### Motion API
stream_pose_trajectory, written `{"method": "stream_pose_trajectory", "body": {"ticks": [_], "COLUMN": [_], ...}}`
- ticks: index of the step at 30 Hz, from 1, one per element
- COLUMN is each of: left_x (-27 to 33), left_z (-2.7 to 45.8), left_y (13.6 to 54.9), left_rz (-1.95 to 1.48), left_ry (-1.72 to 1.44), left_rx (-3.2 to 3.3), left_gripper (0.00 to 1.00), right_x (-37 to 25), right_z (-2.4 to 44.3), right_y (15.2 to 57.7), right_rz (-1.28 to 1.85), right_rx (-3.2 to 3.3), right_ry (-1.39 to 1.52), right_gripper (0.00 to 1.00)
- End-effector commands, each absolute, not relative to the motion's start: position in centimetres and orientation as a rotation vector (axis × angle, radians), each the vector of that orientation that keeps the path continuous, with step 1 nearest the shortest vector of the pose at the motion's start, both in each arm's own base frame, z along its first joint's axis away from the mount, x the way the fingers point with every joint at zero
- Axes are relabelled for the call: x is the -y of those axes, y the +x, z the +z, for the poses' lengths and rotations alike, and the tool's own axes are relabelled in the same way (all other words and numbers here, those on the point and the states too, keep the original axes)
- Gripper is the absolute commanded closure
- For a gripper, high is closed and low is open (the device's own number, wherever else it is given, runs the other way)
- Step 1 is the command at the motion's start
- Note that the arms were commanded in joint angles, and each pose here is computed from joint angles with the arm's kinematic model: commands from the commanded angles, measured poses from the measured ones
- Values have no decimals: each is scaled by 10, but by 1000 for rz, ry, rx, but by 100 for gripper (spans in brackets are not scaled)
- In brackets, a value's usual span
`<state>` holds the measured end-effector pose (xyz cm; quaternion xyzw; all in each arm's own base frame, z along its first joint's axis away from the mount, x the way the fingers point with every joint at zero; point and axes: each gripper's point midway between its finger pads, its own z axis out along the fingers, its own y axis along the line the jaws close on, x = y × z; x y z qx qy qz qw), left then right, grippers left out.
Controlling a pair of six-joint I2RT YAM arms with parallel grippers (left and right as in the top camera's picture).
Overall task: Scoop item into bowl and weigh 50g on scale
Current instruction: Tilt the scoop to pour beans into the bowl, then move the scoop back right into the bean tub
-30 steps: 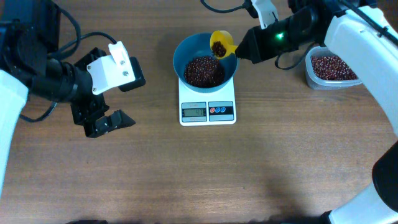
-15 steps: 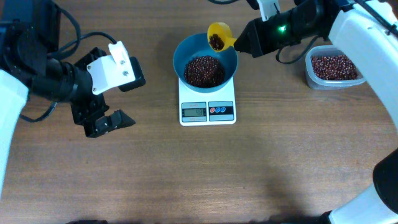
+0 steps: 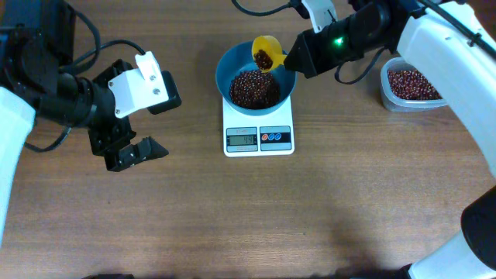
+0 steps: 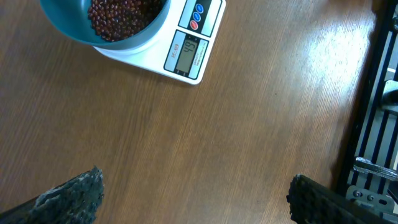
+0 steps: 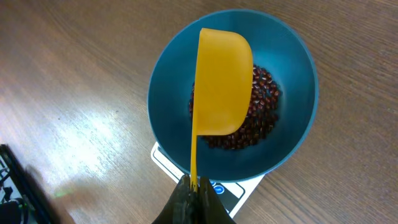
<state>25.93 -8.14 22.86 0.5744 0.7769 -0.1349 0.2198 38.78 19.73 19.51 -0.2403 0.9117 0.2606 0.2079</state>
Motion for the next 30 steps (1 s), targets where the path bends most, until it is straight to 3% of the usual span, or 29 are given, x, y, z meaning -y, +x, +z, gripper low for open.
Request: {"method": "stream_pose_trajectory", "body": {"ticks": [1,4,7,10,21,30], "left_x": [80,80,80,80,80,80], "left_z": [228,228,228,228,228,228], "left_y": [258,258,258,258,258,258], "left_rz": [-371,-371,-371,-371,-371,-371], "left_ry": [1597,1597,1597,1597,1597,1597], "left_rx": [-2139,-2139,-2139,-2139,-2139,-2139], "left_gripper": [1,1,1,1,1,1], "right_x": [-199,-189,-193,-183,-203,-130], "right_z": [219,195,213,192,232,284], "right_y": [395,394,398,400,388,408], "right_rz": [708,631,649,568,1057,1407], "right_rx": [-2473,-2552,-2500,-2563,-2413,-2158], "right_ry": [-676,-653,-661,-639,-647,-421], "right_gripper": [96,96,96,96,96,96]}}
